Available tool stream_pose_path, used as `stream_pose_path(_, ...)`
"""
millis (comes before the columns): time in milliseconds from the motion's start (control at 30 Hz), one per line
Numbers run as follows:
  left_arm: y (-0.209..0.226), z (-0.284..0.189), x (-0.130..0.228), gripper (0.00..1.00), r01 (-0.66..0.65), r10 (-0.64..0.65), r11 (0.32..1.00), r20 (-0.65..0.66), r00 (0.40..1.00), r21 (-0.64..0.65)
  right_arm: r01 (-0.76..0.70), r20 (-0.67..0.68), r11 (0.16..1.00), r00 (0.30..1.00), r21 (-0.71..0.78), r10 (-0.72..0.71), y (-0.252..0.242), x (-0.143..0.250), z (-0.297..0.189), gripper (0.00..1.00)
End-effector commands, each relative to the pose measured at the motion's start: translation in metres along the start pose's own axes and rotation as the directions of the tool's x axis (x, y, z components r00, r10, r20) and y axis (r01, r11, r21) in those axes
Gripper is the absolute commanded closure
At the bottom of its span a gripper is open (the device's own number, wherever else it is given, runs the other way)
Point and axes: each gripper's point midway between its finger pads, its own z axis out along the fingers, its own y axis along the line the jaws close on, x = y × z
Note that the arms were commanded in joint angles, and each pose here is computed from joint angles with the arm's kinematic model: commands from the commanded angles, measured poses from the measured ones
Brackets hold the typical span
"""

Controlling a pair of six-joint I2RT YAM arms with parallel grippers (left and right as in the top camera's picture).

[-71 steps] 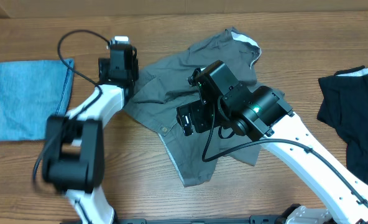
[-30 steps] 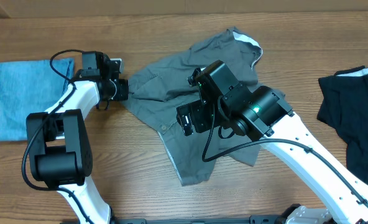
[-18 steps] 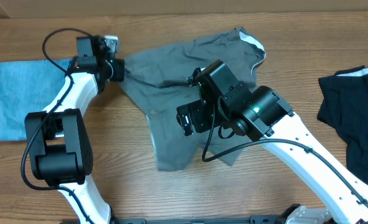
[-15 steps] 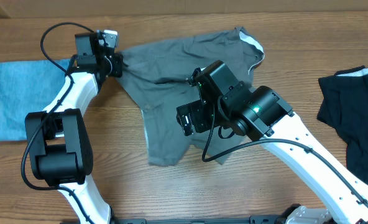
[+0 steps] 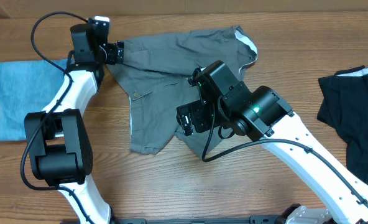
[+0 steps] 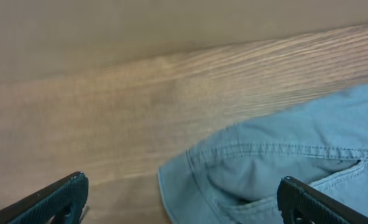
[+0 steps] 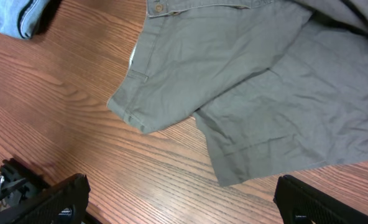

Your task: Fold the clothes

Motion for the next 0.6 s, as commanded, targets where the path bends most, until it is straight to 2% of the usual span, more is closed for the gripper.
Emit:
stream_pose_path(0, -0.004, -0.034, -0.031, 0.00, 0.247, -0.248, 0.968, 0.017, 0.969, 0.048, 0.002, 0.007, 1.000, 1.000, 0.005, -0.002, -0.001, -0.001, -0.001, 0.00)
stream_pose_path(67, -0.017, -0.055, -0.031, 0.00, 0.324, -0.321, 0.940, -0.044, 0.946, 0.105, 0.002, 0.007, 1.000, 1.000, 0.005, -0.002, -0.001, -0.001, -0.001, 0.00)
stream_pose_path(100, -0.027, -0.076, -0.025, 0.00, 0.366, -0.353, 0.922, -0.113, 0.929, 0.128, 0.002, 0.007, 1.000, 1.000, 0.005, -0.002, -0.001, -0.001, -0.001, 0.00)
stream_pose_path(233, -0.044, -0.126, 0.001, 0.00, 0.455, -0.415, 0.886, -0.286, 0.864, 0.087, 0.002, 0.007, 1.000, 1.000, 0.005, -0.002, -0.001, -0.001, -0.001, 0.00)
stream_pose_path(367, -0.072, -0.166, 0.027, 0.00, 0.464, -0.379, 0.879, -0.435, 0.817, 0.105, 0.002, 0.007, 1.000, 1.000, 0.005, -0.002, -0.001, -0.001, -0.001, 0.00)
stream_pose_path(567, -0.110, -0.211, 0.082, 0.00, 0.407, -0.262, 0.910, -0.659, 0.705, 0.074, 0.002, 0.007, 1.000, 1.000, 0.005, -0.002, -0.001, -0.001, -0.001, 0.00)
